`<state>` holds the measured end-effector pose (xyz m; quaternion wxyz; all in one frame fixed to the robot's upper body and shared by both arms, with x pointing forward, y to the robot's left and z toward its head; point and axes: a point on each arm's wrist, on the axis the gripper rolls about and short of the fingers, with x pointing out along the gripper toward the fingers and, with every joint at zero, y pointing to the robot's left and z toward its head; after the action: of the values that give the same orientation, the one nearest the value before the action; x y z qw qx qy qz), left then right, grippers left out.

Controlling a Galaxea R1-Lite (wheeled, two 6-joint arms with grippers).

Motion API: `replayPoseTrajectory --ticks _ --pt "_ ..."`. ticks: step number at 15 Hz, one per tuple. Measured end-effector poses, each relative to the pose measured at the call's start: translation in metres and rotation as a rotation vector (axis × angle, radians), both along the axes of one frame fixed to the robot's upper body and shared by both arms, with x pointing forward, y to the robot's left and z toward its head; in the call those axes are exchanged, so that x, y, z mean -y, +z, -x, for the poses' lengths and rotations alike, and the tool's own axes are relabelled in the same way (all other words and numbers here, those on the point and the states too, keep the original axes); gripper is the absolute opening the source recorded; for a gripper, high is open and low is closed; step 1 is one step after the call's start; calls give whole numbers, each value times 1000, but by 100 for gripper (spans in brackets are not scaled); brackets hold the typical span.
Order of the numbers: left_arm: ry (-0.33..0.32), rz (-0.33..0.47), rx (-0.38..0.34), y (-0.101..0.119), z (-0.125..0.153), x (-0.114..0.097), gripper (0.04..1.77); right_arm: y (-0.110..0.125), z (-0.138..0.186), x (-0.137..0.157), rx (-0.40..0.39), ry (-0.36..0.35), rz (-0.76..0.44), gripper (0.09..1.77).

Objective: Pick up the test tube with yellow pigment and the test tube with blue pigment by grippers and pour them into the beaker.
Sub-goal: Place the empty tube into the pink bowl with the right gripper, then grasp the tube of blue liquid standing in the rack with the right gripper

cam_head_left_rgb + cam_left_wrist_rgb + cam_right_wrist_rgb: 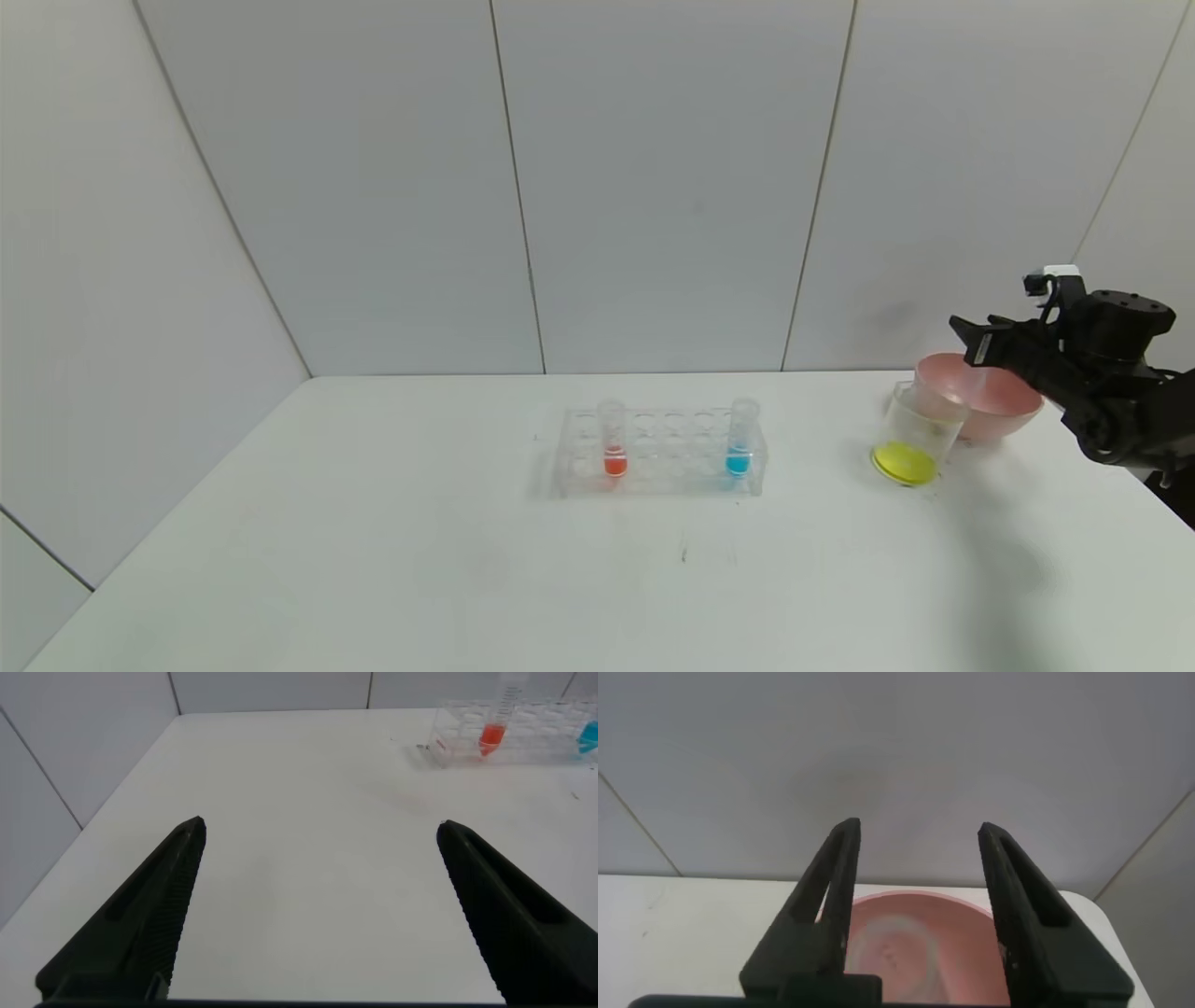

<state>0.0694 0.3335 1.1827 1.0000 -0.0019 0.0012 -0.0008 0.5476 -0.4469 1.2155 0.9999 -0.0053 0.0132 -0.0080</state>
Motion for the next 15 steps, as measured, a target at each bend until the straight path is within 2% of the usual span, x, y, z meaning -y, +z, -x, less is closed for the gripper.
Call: replayPoseTrajectory --ticks 5,9,12,15 --pt "0 0 0 0 0 0 176 4 1 -3 8 -1 3 132" --pt "0 0 0 0 0 0 176 29 13 -18 39 0 9 147" --pt "0 0 0 0 0 0 176 46 36 -46 33 25 -5 155" --pt "0 0 0 0 0 0 176 57 65 -101 31 5 -64 160"
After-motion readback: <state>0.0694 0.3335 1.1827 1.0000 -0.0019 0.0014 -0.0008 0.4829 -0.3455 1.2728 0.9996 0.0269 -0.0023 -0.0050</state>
